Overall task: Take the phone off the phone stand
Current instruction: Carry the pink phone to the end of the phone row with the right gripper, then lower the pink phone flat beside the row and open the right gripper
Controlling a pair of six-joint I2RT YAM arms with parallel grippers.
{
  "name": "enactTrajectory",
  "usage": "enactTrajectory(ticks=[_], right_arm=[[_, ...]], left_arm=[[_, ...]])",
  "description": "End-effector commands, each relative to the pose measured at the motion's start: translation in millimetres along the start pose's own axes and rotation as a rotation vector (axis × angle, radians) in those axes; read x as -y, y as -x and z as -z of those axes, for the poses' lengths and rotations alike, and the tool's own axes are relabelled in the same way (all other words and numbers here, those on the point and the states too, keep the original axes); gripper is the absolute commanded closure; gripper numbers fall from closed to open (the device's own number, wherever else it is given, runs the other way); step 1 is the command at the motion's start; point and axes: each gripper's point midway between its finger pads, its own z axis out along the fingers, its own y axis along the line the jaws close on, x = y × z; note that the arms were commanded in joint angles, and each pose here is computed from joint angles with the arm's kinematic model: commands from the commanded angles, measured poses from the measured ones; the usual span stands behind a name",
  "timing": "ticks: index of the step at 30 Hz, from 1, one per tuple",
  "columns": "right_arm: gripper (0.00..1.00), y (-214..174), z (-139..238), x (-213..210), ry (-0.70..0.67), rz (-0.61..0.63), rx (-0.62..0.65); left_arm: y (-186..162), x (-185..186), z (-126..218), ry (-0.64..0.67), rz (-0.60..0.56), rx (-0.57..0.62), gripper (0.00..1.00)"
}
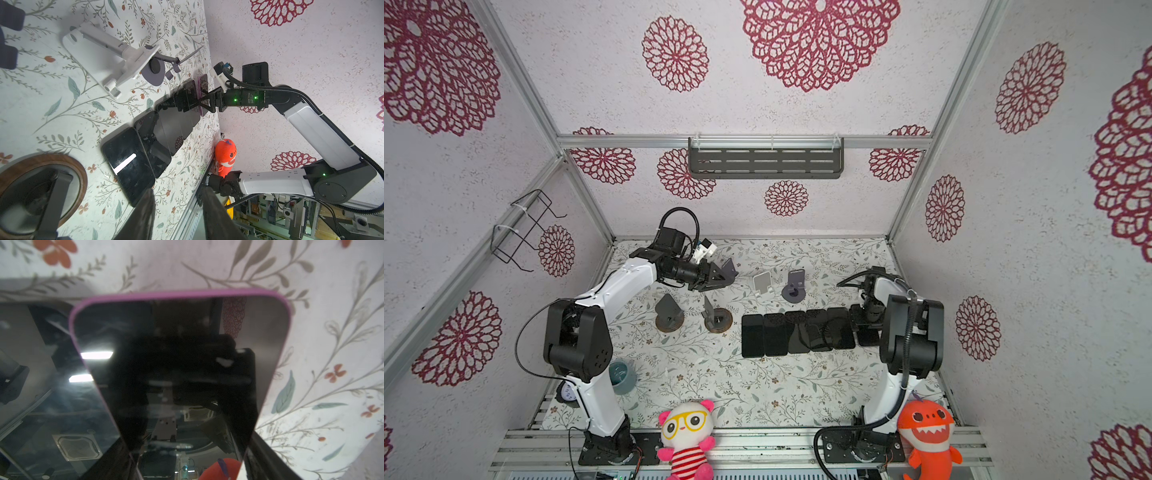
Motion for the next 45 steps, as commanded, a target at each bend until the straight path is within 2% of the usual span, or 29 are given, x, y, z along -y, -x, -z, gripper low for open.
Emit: enactTrajectory(ticks=[1,14,22,26,31,33,35,36,37,38,45], right_arm=[[0.33,4.2,8.3,1.6,0.004,0.017,0.01],[0.19,6.7,8.3,-2.1,0.027,0.011,0.016],[0.18,9.6,13.0,-3.3,0.035,0.006,0.034],[0.18,16.2,35.6,3.5,0.025,-0.04,0.105],[0.21,19.9,53.7,40.0,-0.053,-0.164,0.154],[0.25,17.9,49.9,56.6,-0.07,-0.223,0.141],[0.38,18.1,43.1,68.8,-0.087,-0.259,0.137],[0.5,19.3,40.8,71.9,-0.095,-0.266,0.142],[0.74,21.2,36.7,73.2,-0.103,-0.263,0.145],[0.88,22.8,33.5,74.3,-0.108,-0.268,0.152],[0.94,28.3,2.5,70.9,-0.097,-0.27,0.134]], left_arm=[[0.1,9.0,5.5,-0.008,-0.036,0.007,0.58],[-0.2,12.9,8.3,-0.008,-0.04,0.008,0.59],[-0.5,13.2,8.6,-0.006,-0.039,0.007,0.59],[-0.1,14.9,10.6,-0.004,-0.047,0.013,0.59],[-0.5,15.0,10.0,-0.004,-0.046,0.01,0.59],[-0.6,13.7,9.3,-0.002,-0.044,0.009,0.59],[-1.0,15.1,9.2,-0.007,-0.046,0.007,0.59],[-0.8,14.9,9.4,-0.006,-0.046,0.008,0.59],[-0.4,14.8,10.3,-0.006,-0.045,0.01,0.59],[-0.3,15.1,10.6,-0.006,-0.047,0.011,0.59],[0.0,15.8,12.3,0.002,-0.055,0.016,0.59]])
